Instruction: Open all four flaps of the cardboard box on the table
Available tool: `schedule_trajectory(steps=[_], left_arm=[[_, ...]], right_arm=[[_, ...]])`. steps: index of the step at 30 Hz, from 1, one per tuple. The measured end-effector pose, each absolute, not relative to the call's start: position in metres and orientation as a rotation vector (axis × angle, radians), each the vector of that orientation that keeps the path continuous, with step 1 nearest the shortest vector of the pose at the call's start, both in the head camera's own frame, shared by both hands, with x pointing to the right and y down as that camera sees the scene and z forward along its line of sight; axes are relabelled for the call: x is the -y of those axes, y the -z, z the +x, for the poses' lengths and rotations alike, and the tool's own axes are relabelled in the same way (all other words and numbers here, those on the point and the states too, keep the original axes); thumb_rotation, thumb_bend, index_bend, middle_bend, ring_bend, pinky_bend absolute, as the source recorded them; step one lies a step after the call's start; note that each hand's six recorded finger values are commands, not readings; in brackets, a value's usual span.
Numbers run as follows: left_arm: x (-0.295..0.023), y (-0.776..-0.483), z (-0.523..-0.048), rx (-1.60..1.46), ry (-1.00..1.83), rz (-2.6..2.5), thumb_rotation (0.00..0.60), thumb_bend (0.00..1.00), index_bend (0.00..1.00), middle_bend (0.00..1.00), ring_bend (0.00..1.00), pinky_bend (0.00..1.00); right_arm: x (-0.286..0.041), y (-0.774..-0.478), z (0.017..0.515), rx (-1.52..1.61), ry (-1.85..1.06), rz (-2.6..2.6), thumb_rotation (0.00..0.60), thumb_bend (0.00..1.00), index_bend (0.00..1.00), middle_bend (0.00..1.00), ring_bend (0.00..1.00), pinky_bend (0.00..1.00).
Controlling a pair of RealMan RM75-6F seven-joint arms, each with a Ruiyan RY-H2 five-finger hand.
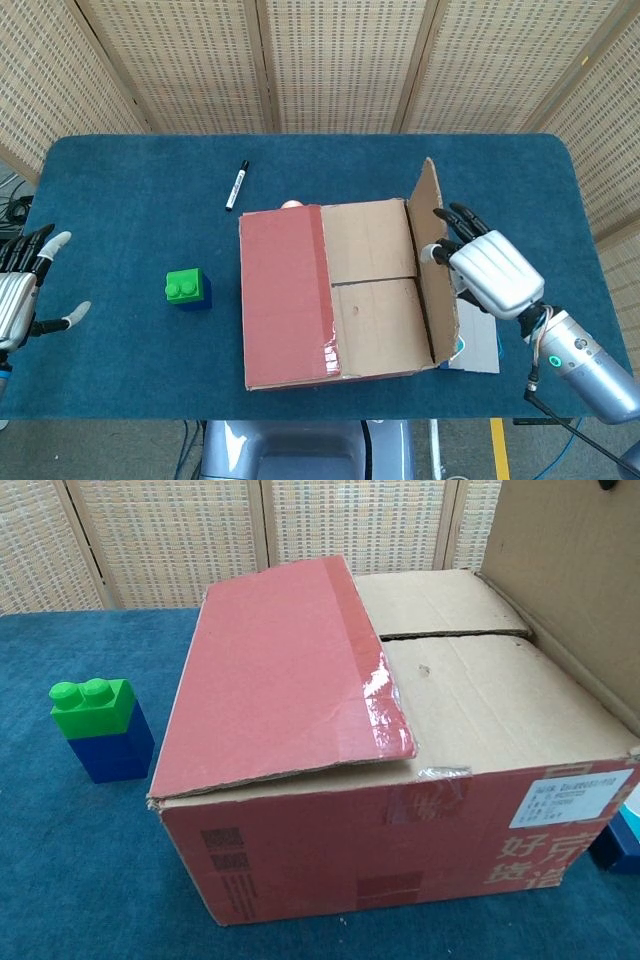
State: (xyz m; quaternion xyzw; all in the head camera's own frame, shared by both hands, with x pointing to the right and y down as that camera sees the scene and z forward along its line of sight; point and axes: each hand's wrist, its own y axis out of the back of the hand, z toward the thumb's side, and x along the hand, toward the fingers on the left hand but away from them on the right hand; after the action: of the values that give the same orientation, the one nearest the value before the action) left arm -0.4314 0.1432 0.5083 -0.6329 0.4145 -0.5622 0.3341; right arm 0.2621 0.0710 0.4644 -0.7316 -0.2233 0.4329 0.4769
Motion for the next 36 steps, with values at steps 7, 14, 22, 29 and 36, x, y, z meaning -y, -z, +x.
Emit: schedule_trajectory(steps=[7, 14, 22, 29, 36], left_arm=[[-0.144, -0.508, -0.431, -1.081, 1.469, -1.652, 0.498, 0.25, 0.07, 0.0, 0.0, 0.0], [-0.145, -0.51, -0.429, -1.06, 1.469, -1.66, 0.499, 0.25, 0.07, 0.0, 0.0, 0.0], [-0.141, -0.509, -0.42, -1.026, 1.427, -1.677, 0.499, 0.24, 0.07, 0.0, 0.0, 0.0], [-0.13, -0.506, -0.398, -0.937, 1.314, -1.744, 0.499, 0.15, 0.07, 0.0, 0.0, 0.0], [-0.109, -0.507, -0.374, -0.856, 1.207, -1.865, 0.5, 0.08, 0.07, 0.0, 0.0, 0.0]], right_arm=[[-0.068, -0.455, 0.278, 0.545, -1.104, -1.735, 0.6, 1.0, 0.37, 0.46, 0.04, 0.0], [-0.069, -0.45, 0.301, 0.558, -1.174, -1.693, 0.6, 1.0, 0.37, 0.46, 0.04, 0.0], [-0.072, -0.449, 0.325, 0.604, -1.233, -1.67, 0.6, 1.0, 0.34, 0.3, 0.02, 0.0], [-0.082, -0.459, 0.334, 0.677, -1.239, -1.694, 0.6, 0.92, 0.19, 0.14, 0.0, 0.0], [-0.096, -0.477, 0.346, 0.747, -1.277, -1.695, 0.6, 0.75, 0.13, 0.07, 0.0, 0.0]])
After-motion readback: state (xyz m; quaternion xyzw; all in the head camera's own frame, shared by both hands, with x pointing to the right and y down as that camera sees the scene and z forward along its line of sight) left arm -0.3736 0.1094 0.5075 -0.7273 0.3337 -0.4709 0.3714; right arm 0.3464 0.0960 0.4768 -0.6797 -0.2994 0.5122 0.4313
